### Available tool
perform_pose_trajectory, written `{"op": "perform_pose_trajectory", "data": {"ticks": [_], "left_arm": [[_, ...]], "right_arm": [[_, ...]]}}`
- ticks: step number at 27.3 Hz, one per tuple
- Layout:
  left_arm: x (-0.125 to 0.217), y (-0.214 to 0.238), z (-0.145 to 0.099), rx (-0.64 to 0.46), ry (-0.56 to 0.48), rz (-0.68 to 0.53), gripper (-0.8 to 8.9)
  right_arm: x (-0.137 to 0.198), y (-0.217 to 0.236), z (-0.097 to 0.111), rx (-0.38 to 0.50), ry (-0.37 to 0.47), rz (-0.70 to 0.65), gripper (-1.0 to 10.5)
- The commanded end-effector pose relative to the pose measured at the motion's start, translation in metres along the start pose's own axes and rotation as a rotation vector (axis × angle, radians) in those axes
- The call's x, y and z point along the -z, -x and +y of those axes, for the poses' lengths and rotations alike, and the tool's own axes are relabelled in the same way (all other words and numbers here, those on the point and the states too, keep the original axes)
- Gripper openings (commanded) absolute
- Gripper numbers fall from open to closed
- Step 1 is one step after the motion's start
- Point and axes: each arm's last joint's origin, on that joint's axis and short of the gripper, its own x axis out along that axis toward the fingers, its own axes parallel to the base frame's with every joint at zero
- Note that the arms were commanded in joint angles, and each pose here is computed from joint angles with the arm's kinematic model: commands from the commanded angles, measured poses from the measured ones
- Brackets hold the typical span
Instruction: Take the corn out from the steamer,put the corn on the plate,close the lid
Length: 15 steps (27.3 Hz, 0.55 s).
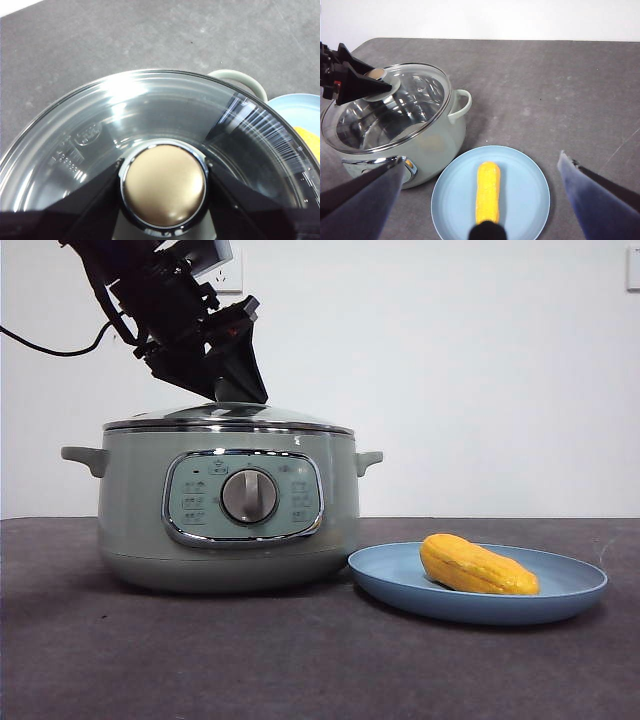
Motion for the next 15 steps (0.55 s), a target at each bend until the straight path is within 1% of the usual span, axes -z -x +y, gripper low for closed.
{"op": "perform_pose_trajectory", "data": {"ticks": [1, 9, 15], "left_arm": [[0.011, -0.008, 0.002, 0.002, 0.045, 0.072, 4.92], [0.007, 0.000, 0.001, -0.002, 0.040, 0.050, 4.95], [-0.003, 0.026, -0.004, -0.012, 0.027, -0.007, 4.95]], "right_arm": [[0.000, 0.000, 0.000, -0.003, 0.001, -0.005, 6.0], [0.002, 0.000, 0.000, 0.000, 0.002, 0.016, 6.0], [0.004, 0.000, 0.000, 0.002, 0.002, 0.034, 6.0]]}}
